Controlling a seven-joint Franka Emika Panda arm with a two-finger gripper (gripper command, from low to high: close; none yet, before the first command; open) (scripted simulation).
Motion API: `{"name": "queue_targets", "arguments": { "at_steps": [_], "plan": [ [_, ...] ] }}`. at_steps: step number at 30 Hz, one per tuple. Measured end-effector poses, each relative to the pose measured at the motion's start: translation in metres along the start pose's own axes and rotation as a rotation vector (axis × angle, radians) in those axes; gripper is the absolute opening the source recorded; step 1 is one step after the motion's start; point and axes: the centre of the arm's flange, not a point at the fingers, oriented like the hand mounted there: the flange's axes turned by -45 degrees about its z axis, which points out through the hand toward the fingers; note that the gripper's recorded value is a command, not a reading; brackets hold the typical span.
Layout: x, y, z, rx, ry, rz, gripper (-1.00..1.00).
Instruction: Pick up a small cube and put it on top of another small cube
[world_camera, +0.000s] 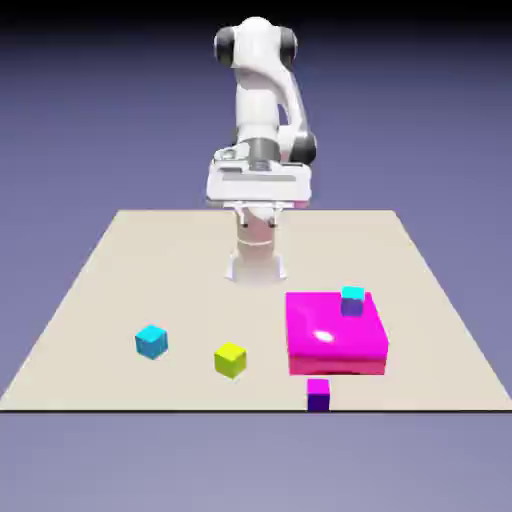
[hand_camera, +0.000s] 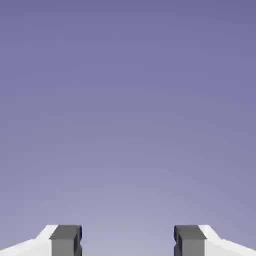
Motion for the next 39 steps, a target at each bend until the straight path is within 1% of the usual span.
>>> {"name": "queue_targets", "arguments": {
  "at_steps": [7, 15, 21, 27, 28, 32, 33, 35, 39],
  "plan": [
    [-0.036, 0.019, 0.087, 0.027, -0.334, -0.246, 0.0],
    [-0.103, 0.053, 0.169, 0.043, -0.737, -0.554, 0.0],
    [-0.159, 0.095, 0.209, 0.04, -1.065, -0.789, 0.0],
    [-0.201, 0.147, 0.224, 0.018, -1.408, -1.009, 0.0],
    [-0.202, 0.147, 0.224, 0.018, -1.408, -1.009, 0.0],
    [-0.245, 0.169, 0.247, 0.015, -1.408, -1.01, 0.0],
    [-0.255, 0.173, 0.251, 0.018, -1.408, -1.009, -1.0],
    [-0.255, 0.173, 0.251, 0.018, -1.408, -1.009, -1.0],
    [-0.21, 0.152, 0.23, 0.017, -1.409, -1.008, -1.0]
  ]
}}
